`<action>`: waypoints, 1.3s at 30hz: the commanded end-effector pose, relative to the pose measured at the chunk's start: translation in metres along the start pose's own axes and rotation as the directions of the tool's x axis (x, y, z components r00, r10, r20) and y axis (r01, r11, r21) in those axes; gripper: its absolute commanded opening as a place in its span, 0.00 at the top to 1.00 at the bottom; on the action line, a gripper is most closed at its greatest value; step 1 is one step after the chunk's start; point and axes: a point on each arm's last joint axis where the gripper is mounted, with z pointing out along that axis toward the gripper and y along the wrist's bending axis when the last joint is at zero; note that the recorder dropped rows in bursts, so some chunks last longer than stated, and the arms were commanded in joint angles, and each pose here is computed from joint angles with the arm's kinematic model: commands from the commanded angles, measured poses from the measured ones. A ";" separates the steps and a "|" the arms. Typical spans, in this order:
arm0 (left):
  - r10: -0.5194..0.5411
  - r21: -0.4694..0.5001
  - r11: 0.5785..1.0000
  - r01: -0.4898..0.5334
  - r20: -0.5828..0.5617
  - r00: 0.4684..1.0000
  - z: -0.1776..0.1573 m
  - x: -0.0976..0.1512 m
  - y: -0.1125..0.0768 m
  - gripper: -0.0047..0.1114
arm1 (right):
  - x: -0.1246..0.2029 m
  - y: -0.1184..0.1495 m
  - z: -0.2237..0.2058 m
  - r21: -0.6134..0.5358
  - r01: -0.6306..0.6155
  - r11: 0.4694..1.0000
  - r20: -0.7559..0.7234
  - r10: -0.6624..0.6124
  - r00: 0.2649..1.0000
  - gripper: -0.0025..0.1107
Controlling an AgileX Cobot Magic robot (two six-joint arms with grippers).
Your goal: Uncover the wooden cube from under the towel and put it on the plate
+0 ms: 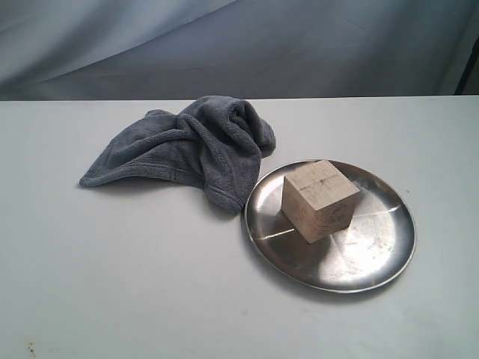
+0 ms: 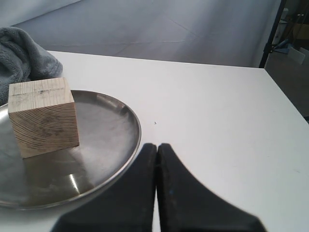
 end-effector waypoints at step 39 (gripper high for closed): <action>0.031 0.011 0.999 -0.032 0.006 0.999 0.000 0.001 0.000 0.96 | 0.001 0.000 0.000 0.001 0.011 1.000 0.002 -0.011 1.000 0.98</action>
